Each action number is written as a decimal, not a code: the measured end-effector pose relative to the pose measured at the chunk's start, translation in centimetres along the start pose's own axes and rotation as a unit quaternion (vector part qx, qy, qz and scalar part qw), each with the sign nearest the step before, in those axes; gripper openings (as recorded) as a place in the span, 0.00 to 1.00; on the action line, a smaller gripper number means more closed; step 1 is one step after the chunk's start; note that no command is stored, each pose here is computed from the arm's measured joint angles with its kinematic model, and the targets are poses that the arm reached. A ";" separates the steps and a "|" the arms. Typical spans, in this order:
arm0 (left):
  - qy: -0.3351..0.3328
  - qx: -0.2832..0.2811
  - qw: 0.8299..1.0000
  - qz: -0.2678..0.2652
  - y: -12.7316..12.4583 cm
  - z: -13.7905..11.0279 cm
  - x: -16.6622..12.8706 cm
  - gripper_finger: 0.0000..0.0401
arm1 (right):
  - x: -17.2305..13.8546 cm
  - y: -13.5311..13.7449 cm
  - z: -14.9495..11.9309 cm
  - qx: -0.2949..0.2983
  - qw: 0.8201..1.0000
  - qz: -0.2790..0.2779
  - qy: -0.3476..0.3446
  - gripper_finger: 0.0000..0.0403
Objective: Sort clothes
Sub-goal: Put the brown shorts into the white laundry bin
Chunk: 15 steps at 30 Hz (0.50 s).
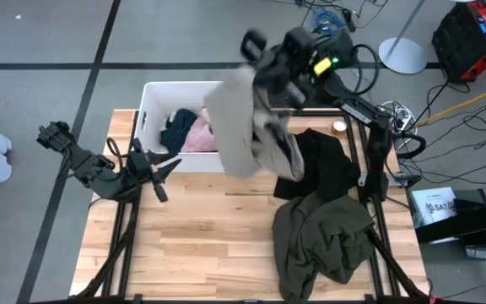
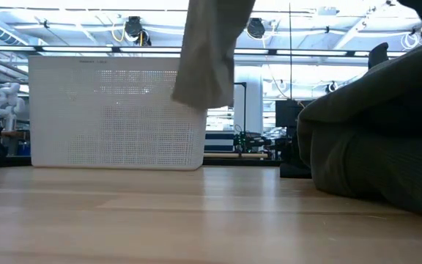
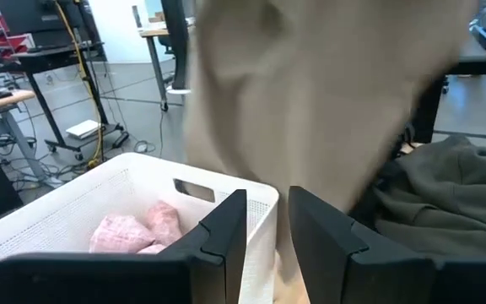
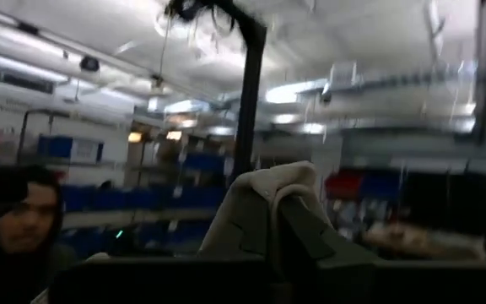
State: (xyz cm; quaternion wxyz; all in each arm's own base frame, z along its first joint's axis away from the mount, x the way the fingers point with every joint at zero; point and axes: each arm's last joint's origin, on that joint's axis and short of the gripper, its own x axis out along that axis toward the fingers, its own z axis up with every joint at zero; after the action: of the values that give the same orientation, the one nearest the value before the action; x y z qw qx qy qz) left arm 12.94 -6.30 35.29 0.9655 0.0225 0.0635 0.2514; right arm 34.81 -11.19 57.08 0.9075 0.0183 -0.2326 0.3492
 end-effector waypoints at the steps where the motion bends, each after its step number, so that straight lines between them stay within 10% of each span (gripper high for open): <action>1: -0.001 -0.003 1.000 0.001 0.0 0.0 0.0 0.25 | 0.7 0.5 -0.5 0.014 1.000 0.000 0.021 0.00; 7: 0.005 -0.009 0.999 -0.038 -0.2 0.0 0.0 0.25 | 3.5 4.3 -4.4 0.042 0.973 -0.134 0.182 0.00; 15: 0.015 -0.034 0.993 -0.112 -0.9 0.0 -0.5 0.25 | 6.2 9.1 -11.9 0.047 0.827 -0.379 0.413 0.00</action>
State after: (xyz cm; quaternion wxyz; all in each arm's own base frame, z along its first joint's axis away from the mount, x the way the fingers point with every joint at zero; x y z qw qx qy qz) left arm 12.90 -7.35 35.28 0.9868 -0.0212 0.0712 0.1440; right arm 37.88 1.90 48.04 0.9779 0.0016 0.2056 -0.0370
